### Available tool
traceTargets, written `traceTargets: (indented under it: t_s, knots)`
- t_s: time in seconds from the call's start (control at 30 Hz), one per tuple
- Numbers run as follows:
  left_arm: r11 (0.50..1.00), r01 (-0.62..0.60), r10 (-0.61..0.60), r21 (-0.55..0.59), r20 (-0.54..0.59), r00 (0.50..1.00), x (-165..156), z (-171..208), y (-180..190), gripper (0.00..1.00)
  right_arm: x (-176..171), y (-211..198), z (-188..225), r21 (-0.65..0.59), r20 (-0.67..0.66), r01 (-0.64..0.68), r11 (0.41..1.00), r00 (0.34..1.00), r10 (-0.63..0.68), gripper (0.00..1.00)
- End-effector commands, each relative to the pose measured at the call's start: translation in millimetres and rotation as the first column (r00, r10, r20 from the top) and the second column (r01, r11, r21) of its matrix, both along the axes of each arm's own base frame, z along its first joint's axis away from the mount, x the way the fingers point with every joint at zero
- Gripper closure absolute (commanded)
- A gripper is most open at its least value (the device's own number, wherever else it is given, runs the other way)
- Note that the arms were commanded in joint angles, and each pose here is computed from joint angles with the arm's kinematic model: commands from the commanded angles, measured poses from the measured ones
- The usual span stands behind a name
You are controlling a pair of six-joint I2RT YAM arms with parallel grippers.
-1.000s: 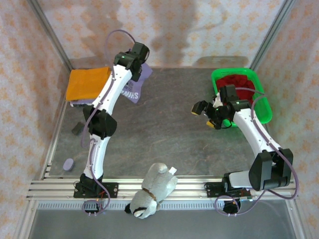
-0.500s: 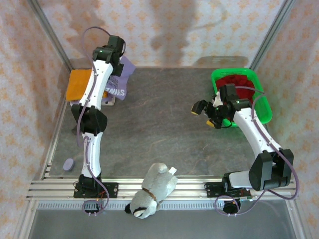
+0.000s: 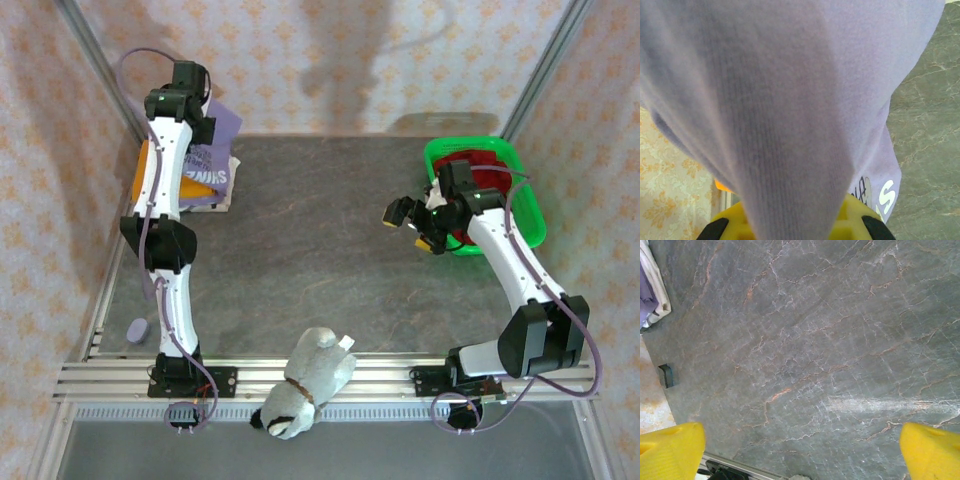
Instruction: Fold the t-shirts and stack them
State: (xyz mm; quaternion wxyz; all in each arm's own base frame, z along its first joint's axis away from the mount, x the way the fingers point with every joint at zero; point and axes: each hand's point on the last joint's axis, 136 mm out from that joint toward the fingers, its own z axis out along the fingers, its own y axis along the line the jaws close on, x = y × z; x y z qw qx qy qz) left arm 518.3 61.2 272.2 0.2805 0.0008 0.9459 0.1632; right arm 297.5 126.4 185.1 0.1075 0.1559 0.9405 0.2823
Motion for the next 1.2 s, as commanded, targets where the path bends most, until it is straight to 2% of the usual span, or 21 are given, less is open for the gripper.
traceTargets:
  t_s: [0.0,0.23,0.8,1.17]
  knots:
    - [1.0,0.005,-0.003,-0.025,0.081,0.997,-9.3,35.4,2.0,1.0,-6.5,-2.4,-0.4,-0.044,-0.024,-0.014,0.999,1.0,0.013,0.01]
    - [0.999,-0.006,0.008,-0.037,0.066,0.998,-9.7,29.7,11.4,1.0,-6.5,1.6,-2.6,-0.051,-0.033,-0.014,0.999,0.999,0.013,0.01]
    - [0.999,-0.018,0.022,-0.031,0.121,0.992,-14.1,50.3,24.1,1.0,3.7,14.1,-3.9,-0.071,-0.041,-0.036,0.997,0.999,0.033,0.01]
    - [0.999,-0.031,0.033,-0.024,0.108,0.994,-13.3,45.0,32.7,1.0,3.7,13.3,-4.8,-0.081,-0.051,-0.038,0.996,0.998,0.034,0.01]
